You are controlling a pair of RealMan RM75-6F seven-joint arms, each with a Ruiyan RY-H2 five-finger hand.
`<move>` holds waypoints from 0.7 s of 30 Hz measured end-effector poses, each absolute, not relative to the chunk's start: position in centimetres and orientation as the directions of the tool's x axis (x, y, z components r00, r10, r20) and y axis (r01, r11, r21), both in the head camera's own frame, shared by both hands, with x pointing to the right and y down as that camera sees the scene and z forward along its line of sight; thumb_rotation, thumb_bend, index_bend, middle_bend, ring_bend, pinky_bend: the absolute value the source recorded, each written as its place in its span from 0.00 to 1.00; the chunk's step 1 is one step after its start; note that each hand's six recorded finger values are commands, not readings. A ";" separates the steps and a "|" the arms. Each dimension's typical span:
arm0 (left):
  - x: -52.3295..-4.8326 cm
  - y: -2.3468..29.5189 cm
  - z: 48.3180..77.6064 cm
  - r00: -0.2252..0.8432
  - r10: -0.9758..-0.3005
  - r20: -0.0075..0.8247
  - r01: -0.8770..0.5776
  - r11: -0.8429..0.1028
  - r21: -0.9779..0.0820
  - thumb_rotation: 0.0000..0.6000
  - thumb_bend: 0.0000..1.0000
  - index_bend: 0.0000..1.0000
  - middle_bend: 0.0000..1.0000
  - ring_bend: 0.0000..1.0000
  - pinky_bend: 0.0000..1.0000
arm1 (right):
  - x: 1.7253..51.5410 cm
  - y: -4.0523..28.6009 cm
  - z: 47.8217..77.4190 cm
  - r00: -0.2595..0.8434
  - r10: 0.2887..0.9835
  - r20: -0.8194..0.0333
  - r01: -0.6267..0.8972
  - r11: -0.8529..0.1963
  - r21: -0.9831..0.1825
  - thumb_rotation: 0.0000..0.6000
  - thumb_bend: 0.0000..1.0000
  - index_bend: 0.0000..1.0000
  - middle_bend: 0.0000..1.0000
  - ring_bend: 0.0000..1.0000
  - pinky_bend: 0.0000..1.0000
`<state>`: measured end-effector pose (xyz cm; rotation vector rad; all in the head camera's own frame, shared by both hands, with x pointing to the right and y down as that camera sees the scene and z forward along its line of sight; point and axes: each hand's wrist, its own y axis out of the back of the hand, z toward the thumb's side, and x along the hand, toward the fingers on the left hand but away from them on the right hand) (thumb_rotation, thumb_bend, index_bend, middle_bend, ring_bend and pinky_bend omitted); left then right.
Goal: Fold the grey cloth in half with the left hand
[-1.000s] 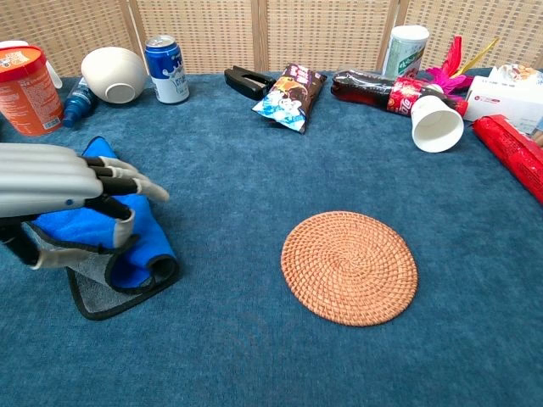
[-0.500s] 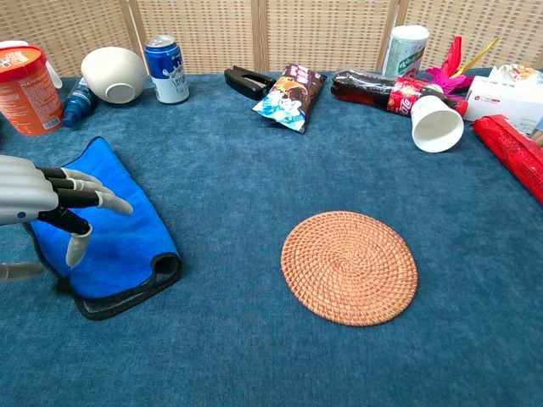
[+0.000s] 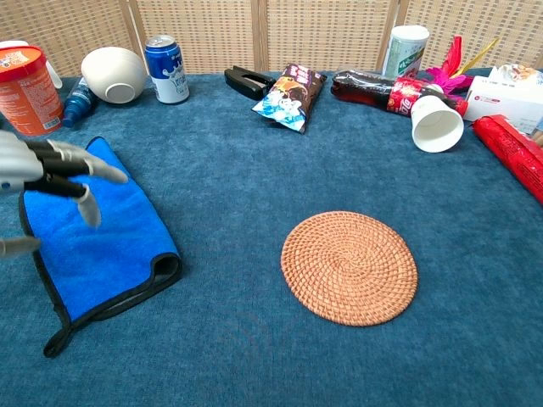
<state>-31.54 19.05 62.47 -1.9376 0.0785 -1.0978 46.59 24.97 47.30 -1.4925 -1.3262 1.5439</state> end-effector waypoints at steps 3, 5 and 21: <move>-32.3 18.3 62.4 0.586 -0.496 0.641 0.312 -0.592 -0.743 1.00 0.49 0.24 0.00 0.00 0.05 | 46.5 25.0 47.2 -0.179 0.919 -0.351 0.212 -0.312 -0.926 1.00 0.00 0.00 0.00 0.00 0.00; -33.1 17.9 62.6 0.555 -0.528 0.642 0.299 -0.594 -0.747 1.00 0.46 0.22 0.00 0.00 0.04 | 46.5 25.0 47.2 -0.176 0.920 -0.350 0.213 -0.312 -0.926 1.00 0.00 0.00 0.00 0.00 0.00; -38.8 16.6 60.6 0.330 -0.747 0.578 0.155 -0.561 -0.813 1.00 0.07 0.00 0.00 0.00 0.00 | 46.4 25.1 46.5 -0.170 0.929 -0.328 0.209 -0.292 -0.933 1.00 0.00 0.00 0.00 0.00 0.00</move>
